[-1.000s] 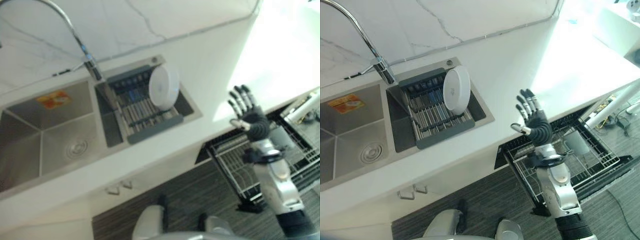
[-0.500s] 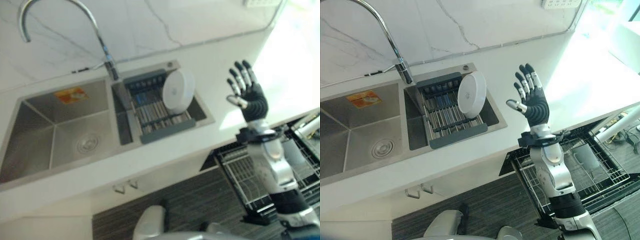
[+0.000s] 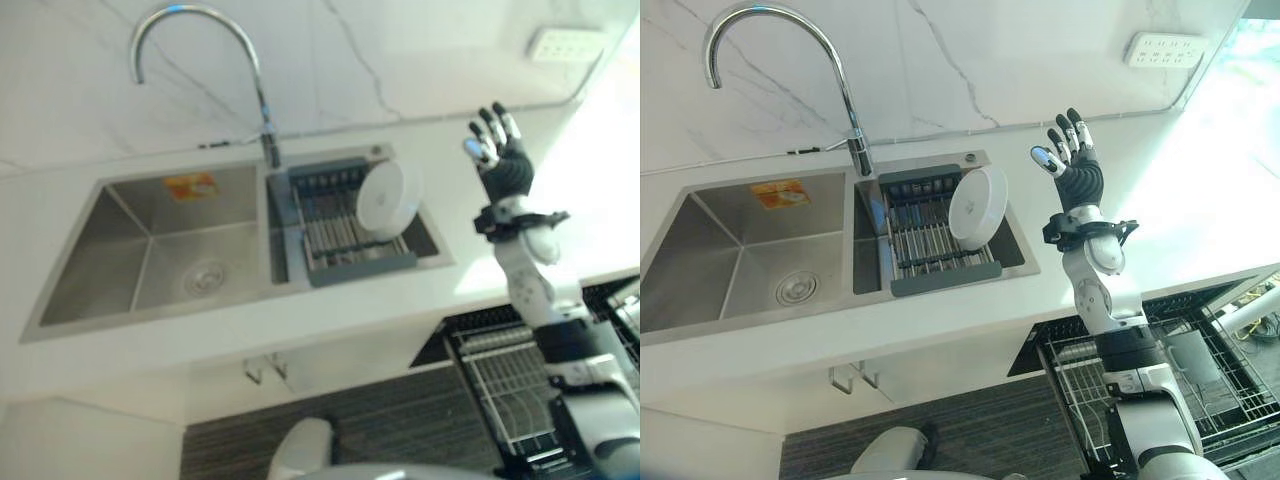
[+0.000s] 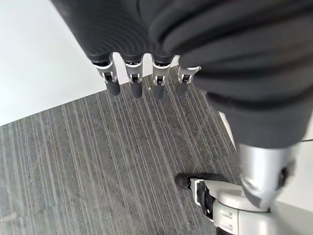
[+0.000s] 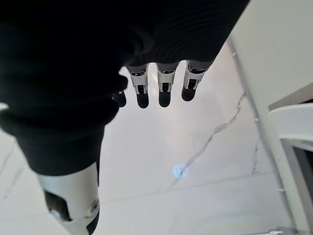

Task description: Place the dishes in the dishwasher.

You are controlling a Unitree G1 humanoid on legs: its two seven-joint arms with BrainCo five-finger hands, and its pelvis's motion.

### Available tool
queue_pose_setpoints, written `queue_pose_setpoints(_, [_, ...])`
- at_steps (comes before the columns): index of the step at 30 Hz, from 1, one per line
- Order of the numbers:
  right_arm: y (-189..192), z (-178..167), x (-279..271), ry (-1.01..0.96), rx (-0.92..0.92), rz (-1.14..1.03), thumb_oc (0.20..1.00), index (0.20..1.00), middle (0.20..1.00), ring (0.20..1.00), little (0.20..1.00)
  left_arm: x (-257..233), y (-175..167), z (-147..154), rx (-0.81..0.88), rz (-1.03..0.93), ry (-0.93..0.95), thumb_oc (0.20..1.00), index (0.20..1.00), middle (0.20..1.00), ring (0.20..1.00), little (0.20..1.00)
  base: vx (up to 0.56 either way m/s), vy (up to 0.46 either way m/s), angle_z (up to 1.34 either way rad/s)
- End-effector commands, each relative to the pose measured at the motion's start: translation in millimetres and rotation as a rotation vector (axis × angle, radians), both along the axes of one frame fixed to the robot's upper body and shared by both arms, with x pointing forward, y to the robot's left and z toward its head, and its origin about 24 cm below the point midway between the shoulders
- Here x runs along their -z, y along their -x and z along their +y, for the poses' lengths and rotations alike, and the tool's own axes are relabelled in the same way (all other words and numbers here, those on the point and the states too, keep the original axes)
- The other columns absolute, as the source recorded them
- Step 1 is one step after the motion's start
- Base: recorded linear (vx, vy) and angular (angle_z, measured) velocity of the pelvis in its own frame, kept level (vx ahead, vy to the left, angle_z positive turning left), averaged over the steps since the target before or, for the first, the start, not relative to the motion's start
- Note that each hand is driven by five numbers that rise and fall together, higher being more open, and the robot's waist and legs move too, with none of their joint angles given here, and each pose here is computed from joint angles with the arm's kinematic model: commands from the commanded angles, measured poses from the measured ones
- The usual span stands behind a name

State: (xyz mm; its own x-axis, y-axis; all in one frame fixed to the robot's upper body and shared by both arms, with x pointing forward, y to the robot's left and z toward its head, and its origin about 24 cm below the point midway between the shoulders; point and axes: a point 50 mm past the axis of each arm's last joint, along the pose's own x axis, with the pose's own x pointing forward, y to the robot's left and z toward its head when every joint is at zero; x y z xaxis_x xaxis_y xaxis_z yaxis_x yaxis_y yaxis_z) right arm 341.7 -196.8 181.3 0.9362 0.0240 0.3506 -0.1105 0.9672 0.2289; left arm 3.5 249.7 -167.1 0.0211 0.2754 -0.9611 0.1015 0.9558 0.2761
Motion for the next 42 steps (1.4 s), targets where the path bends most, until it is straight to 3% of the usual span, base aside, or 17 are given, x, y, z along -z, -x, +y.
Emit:
queue_pose_setpoints(1, [-5.6,-10.7,-24.7,-0.022,0.025,-0.063,1.000,1.000,1.000,1.000,1.000,-3.8,9.0,15.1,0.110,0.075,-0.047,1.000,1.000,1.000,1.000,1.000,0.07,0.002,0.15])
queue_pose_setpoints(18, [-21.2,-37.1,9.7,-0.049,0.191,0.115,1.000,1.000,1.000,1.000,1.000,-5.5,5.4,22.2,0.132,0.089,-0.057,1.000,1.000,1.000,1.000,1.000,0.02,0.003,0.09])
queue_pose_setpoints(42, [-27.7,-22.8,33.1,-0.031,0.142,0.219,1.000,1.000,1.000,1.000,1.000,-7.2,9.1,26.8,0.141,0.098,-0.065,1.000,1.000,1.000,1.000,1.000,0.02,0.003,0.03])
